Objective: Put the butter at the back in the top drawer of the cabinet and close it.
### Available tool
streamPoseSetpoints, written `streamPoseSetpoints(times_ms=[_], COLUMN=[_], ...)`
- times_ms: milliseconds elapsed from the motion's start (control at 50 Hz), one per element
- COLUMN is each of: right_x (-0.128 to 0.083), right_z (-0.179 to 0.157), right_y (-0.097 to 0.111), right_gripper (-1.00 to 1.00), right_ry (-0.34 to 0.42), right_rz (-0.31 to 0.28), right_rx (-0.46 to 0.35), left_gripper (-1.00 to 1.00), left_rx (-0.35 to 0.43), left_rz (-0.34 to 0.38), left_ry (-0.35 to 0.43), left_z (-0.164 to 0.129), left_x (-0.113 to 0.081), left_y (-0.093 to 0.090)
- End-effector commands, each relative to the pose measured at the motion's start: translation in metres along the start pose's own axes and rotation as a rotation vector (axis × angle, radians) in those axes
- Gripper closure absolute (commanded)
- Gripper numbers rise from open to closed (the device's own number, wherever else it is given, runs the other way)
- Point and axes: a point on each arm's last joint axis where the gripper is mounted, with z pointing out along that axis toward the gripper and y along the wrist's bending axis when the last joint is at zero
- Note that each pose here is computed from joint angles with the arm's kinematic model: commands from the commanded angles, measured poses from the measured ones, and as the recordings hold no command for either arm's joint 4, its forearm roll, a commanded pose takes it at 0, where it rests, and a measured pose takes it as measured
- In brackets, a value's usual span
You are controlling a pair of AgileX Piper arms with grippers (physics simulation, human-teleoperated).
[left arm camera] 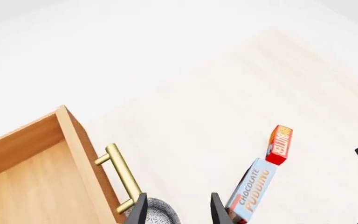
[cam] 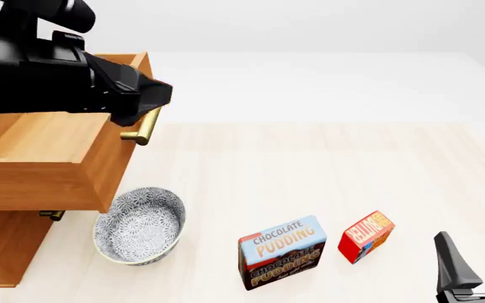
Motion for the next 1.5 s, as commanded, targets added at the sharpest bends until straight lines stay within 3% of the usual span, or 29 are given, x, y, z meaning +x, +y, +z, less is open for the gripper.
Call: streamPoseSetpoints(times_ms=[20, 560, 980, 1500], right_x=[0.0, 0.0, 0.0, 0.0], right_z=[0.0, 0.0, 0.0, 0.0], right_y=[0.0, 0.0, 0.0, 0.0], right_gripper=[-1.0, -1.0, -1.0, -1.0], right_ry=[0.0, 0.0, 0.0, 0.0], right_rz=[0.0, 0.0, 0.0, 0.0], right_rx=[0.0, 0.0, 0.0, 0.0], left_gripper=[-1.0, -1.0, -1.0, -1.0], left_rx=[0.05, 0.152, 0.229, 0.267], left_rz=[0.031, 0.087, 0.128, 0.168], left_ry=[0.022, 0.082, 0.157, 0.188], left_z=[0.026, 0.078, 0.117, 0.147], left_x=[0.0, 0.002, -0.001, -0.012], left_y=[-0.014, -0.051, -0.089, -0.115])
